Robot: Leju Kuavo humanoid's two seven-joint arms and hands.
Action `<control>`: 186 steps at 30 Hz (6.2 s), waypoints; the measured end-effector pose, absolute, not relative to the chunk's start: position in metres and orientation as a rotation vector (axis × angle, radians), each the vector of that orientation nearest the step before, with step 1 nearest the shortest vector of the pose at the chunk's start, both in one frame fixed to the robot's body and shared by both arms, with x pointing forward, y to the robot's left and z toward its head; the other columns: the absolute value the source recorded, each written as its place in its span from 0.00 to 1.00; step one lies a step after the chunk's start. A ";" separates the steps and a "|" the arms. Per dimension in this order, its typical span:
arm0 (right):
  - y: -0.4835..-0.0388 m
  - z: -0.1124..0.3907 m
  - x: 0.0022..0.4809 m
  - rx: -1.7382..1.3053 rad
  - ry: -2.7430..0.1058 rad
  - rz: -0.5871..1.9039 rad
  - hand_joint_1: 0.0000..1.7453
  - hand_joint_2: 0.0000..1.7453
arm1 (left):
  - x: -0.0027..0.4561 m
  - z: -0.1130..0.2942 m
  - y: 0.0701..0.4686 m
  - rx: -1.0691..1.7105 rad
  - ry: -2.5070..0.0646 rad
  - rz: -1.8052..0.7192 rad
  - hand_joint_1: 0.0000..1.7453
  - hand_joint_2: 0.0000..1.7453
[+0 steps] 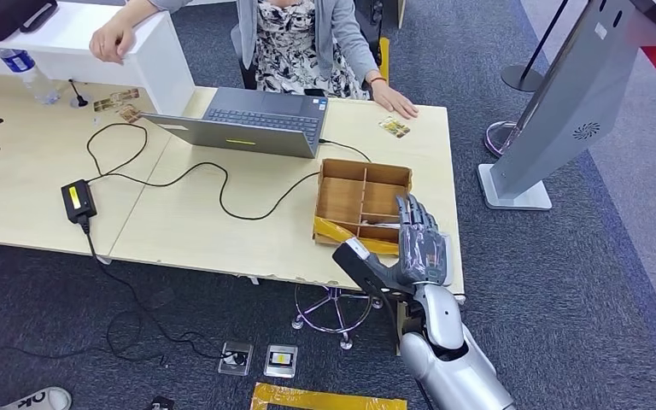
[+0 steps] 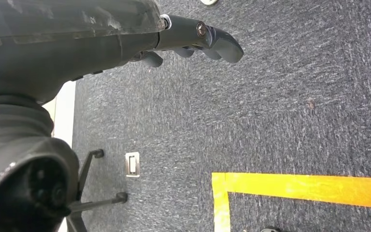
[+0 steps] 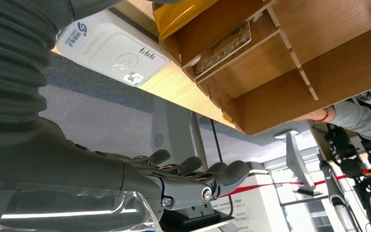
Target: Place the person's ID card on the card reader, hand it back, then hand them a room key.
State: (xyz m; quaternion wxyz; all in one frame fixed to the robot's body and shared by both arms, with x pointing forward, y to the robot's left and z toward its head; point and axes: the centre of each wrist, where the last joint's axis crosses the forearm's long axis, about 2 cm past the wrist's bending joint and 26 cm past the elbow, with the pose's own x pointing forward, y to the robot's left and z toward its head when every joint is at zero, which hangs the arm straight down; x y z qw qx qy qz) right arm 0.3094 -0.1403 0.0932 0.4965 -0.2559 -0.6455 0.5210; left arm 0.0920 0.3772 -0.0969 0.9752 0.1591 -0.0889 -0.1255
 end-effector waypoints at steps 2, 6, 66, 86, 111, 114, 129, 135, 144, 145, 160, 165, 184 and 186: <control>-0.138 0.092 0.309 -0.614 -1.557 1.264 0.00 1.00 | 0.092 -0.097 0.377 0.321 -0.180 -0.251 0.00 0.00; -0.132 0.089 0.307 -0.608 -1.545 1.274 0.00 1.00 | 0.092 -0.097 0.377 0.320 -0.178 -0.231 0.00 0.00; -0.143 0.075 0.340 -0.701 -1.376 1.421 0.00 0.25 | 0.116 -0.093 0.366 0.307 -0.205 -0.277 0.00 0.00; -0.144 0.068 0.338 -0.703 -1.363 1.402 1.00 1.00 | 0.124 -0.091 0.363 0.306 -0.220 -0.293 0.00 0.00; -0.143 0.073 0.343 -0.704 -1.390 1.385 1.00 1.00 | 0.130 -0.090 0.361 0.300 -0.221 -0.307 0.00 0.00; -0.144 0.074 0.345 -0.702 -1.395 1.371 1.00 1.00 | 0.130 -0.090 0.361 0.298 -0.222 -0.310 0.00 0.00; -0.157 0.114 0.384 -0.752 -1.477 1.258 1.00 1.00 | 0.138 -0.088 0.358 0.290 -0.228 -0.328 0.00 0.00; -0.163 0.124 0.393 -0.715 -1.510 1.208 1.00 1.00 | 0.144 -0.086 0.358 0.291 -0.239 -0.328 0.00 0.00; -0.166 0.136 0.403 -0.700 -1.543 1.152 1.00 1.00 | 0.147 -0.085 0.356 0.295 -0.237 -0.324 0.00 0.00; -0.166 0.139 0.405 -0.702 -1.547 1.146 1.00 1.00 | 0.147 -0.085 0.356 0.295 -0.237 -0.324 0.00 0.00; -0.171 0.195 0.443 -0.781 -1.550 1.131 1.00 1.00 | 0.156 -0.083 0.350 0.290 -0.241 -0.347 0.00 0.00; -0.166 0.199 0.446 -0.774 -1.532 1.144 1.00 1.00 | 0.157 -0.083 0.349 0.291 -0.236 -0.345 0.00 0.00; -0.161 0.189 0.443 -0.776 -1.470 1.167 1.00 1.00 | 0.159 -0.083 0.344 0.276 -0.229 -0.343 0.00 0.00; -0.161 0.189 0.443 -0.775 -1.468 1.167 1.00 1.00 | 0.159 -0.083 0.345 0.276 -0.229 -0.342 0.00 0.00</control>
